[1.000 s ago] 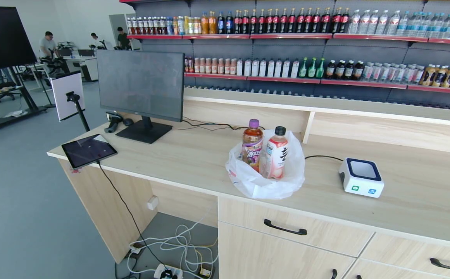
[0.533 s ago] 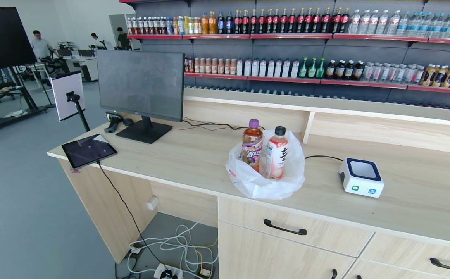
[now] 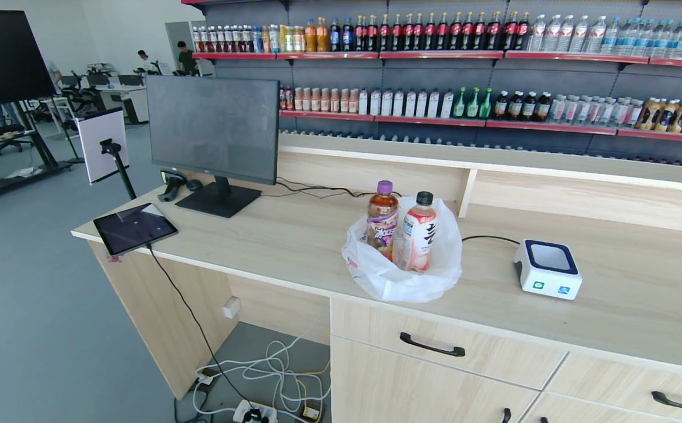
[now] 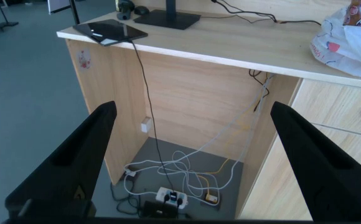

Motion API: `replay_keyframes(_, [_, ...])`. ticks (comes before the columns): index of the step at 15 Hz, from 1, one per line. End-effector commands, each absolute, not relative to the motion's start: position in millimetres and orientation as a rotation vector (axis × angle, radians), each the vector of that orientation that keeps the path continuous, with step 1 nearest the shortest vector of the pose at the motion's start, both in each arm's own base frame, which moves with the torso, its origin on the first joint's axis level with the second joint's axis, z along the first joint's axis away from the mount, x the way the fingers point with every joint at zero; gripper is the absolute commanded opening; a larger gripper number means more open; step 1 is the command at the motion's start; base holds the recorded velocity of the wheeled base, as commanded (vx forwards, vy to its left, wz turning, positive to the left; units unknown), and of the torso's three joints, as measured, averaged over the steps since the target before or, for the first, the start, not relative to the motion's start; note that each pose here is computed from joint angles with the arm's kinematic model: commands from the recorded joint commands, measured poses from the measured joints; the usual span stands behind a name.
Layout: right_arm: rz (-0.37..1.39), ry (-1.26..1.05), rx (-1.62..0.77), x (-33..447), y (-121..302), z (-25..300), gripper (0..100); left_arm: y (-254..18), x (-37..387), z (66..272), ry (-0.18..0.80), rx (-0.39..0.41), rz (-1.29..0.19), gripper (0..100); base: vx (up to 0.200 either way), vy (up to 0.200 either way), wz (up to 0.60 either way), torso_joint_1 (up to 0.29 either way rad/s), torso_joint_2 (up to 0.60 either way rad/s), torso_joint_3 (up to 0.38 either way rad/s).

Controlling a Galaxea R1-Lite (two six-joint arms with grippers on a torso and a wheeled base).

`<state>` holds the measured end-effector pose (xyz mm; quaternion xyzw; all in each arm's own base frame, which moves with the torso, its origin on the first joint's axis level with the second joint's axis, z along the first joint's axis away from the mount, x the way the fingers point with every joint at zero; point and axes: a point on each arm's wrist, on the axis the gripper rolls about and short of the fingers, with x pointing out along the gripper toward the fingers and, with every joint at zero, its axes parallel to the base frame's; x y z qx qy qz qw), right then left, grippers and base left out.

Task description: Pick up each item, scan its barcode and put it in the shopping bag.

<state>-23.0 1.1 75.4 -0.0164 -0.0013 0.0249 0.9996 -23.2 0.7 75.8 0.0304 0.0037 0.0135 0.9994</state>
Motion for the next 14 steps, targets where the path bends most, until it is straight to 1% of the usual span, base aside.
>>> replay_keyframes(1, [0.051, -0.001, -0.032, -22.8, 1.1, 75.5, 100, 0.7, -23.3, 75.9, 0.007, 0.061, 0.027, 100, 0.0, 0.0, -0.6, 0.002, 0.0, 0.002])
replay_keyframes(3, [0.051, 0.001, -0.032, -22.8, 1.1, 75.3, 100, 0.7, -23.3, 75.9, 0.007, 0.06, 0.027, 100, 0.0, 0.0, -0.6, 0.005, 0.0, 0.0])
replay_keyframes(5, [0.051, -0.001, -0.035, -22.8, 1.1, 75.5, 100, 0.7, -23.3, 75.9, 0.007, 0.061, 0.027, 100, 0.0, 0.0, 0.0, 0.0, 0.0, 0.0])
replay_keyframes(14, [0.051, -0.001, -0.037, -22.8, 1.1, 75.5, 100, 0.7, -23.3, 75.9, 0.007, 0.063, 0.027, 100, 0.0, -0.2, 0.0, 0.003, 0.0, 0.004])
